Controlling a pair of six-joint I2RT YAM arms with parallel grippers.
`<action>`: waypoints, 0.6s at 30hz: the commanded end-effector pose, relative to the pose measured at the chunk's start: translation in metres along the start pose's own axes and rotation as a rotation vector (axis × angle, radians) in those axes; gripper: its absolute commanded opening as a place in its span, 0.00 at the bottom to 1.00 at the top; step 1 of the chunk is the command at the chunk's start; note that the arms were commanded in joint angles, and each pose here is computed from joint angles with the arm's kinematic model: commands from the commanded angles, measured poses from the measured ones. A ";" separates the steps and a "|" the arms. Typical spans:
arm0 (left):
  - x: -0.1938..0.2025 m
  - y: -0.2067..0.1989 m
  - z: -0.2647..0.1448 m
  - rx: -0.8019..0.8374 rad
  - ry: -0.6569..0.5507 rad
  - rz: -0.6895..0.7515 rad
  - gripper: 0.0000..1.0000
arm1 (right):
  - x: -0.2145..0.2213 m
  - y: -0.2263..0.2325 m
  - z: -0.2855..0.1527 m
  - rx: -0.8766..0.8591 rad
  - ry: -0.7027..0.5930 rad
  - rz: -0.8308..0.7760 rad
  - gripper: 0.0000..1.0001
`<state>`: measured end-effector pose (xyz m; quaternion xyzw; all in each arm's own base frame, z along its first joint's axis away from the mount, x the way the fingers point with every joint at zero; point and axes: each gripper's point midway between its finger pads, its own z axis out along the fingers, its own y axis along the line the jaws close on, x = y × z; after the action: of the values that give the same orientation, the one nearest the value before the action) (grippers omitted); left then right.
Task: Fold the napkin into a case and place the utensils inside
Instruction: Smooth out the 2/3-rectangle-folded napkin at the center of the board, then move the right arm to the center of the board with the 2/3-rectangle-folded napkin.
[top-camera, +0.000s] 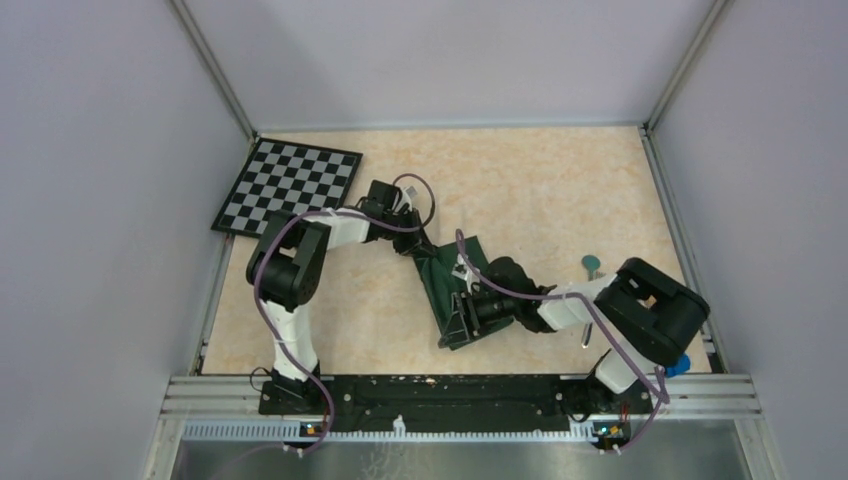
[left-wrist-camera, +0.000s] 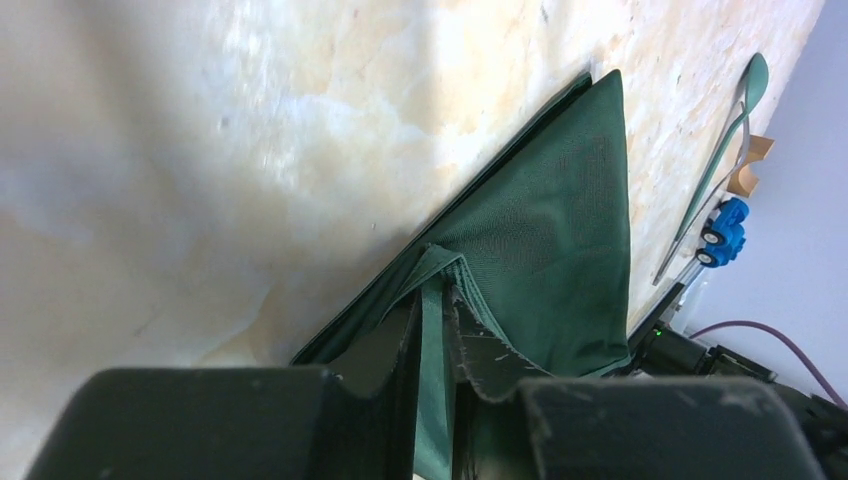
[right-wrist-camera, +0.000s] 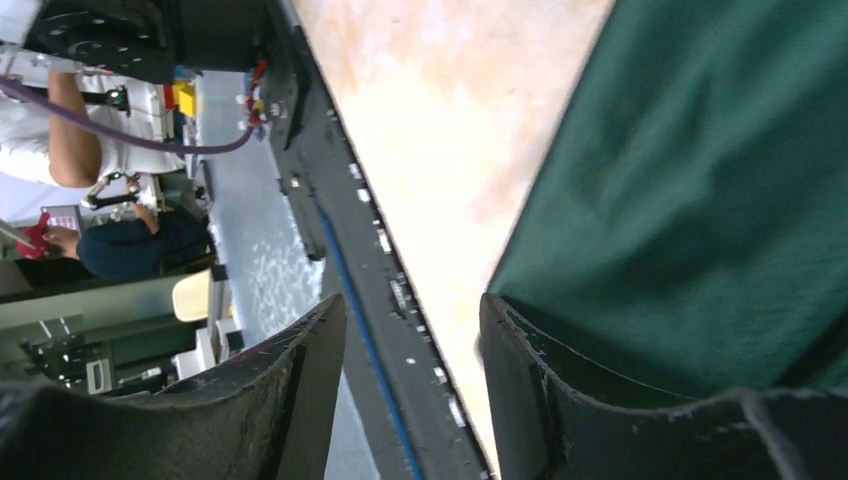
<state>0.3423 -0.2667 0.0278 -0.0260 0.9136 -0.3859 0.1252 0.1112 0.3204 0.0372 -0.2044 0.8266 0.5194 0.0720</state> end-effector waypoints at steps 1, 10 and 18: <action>-0.013 0.021 0.011 -0.084 0.010 0.076 0.21 | -0.017 0.036 -0.011 -0.040 -0.048 -0.053 0.53; -0.035 -0.050 -0.026 0.014 -0.030 0.235 0.67 | -0.075 -0.054 -0.121 0.419 -0.325 0.127 0.64; -0.017 -0.114 -0.071 0.100 -0.039 0.356 0.83 | -0.060 -0.095 -0.131 0.476 -0.303 0.217 0.62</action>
<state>0.3537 -0.2871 0.1037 0.0849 0.9035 -0.3832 0.1719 0.2287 0.1867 0.0563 0.0003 0.9126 0.3480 0.2146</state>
